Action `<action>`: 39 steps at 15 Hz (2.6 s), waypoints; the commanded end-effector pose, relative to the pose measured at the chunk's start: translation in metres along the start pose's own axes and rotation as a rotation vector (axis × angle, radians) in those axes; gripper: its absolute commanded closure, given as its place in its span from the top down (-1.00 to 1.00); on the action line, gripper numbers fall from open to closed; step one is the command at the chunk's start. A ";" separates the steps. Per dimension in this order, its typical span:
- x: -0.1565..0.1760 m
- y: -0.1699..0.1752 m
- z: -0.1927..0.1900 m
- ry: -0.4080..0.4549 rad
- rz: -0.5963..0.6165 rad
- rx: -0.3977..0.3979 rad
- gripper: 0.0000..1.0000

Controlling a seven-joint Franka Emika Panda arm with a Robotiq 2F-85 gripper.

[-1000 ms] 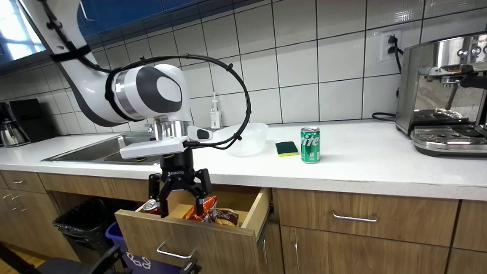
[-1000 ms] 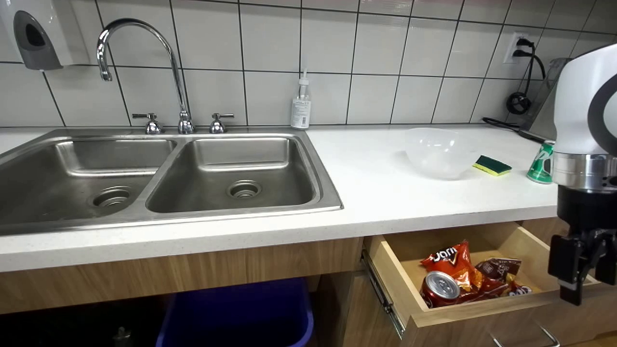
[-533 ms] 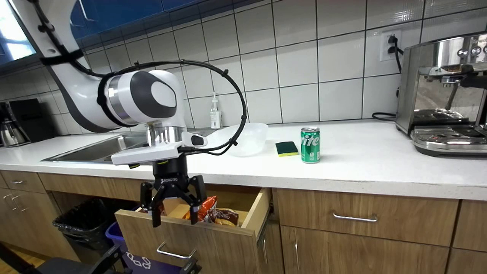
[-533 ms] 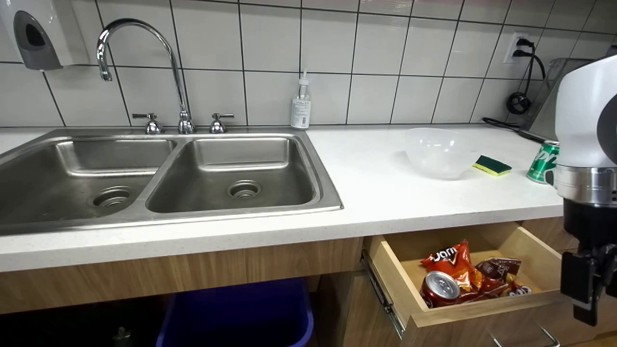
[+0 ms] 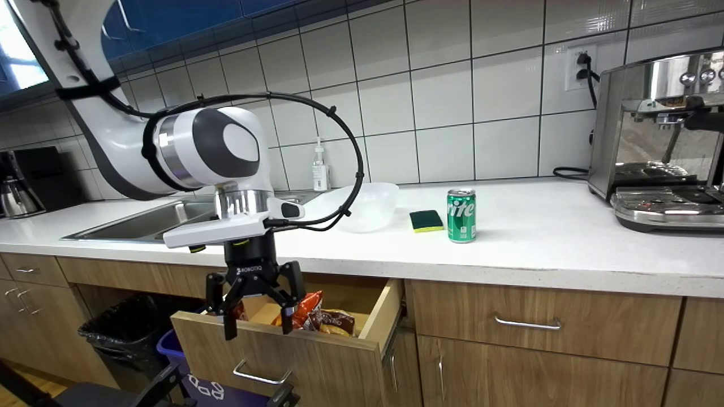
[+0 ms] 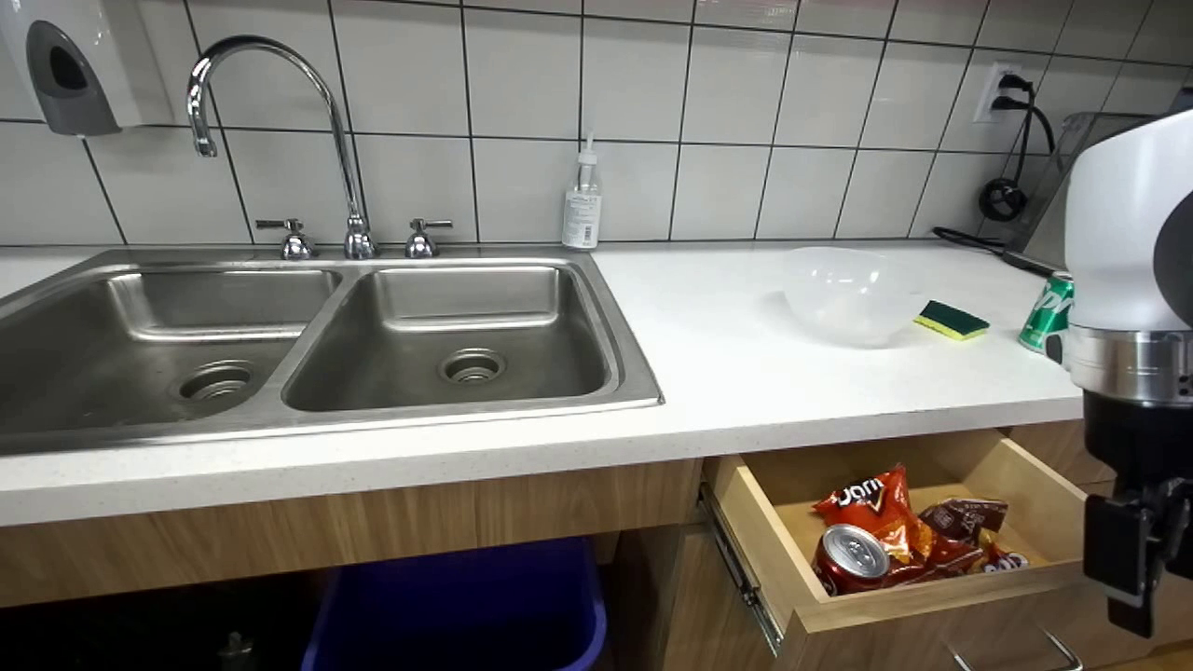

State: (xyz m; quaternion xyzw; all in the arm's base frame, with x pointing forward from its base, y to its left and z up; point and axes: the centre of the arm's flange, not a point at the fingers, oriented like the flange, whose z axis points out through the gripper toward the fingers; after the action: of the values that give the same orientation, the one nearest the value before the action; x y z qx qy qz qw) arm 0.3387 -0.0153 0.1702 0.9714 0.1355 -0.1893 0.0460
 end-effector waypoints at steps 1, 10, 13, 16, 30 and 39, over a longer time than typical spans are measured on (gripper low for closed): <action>-0.003 -0.005 0.007 -0.008 -0.005 -0.021 1.00; 0.006 -0.009 0.025 -0.025 0.009 -0.022 1.00; 0.010 -0.010 0.030 -0.010 0.015 -0.024 1.00; 0.015 -0.011 0.034 0.021 0.033 -0.024 1.00; 0.038 -0.005 0.032 0.121 0.143 -0.011 1.00; 0.049 0.001 0.024 0.187 0.179 -0.004 1.00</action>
State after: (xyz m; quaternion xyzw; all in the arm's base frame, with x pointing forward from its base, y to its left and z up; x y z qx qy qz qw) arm 0.3625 -0.0082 0.1316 0.9903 0.0630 -0.1131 0.0499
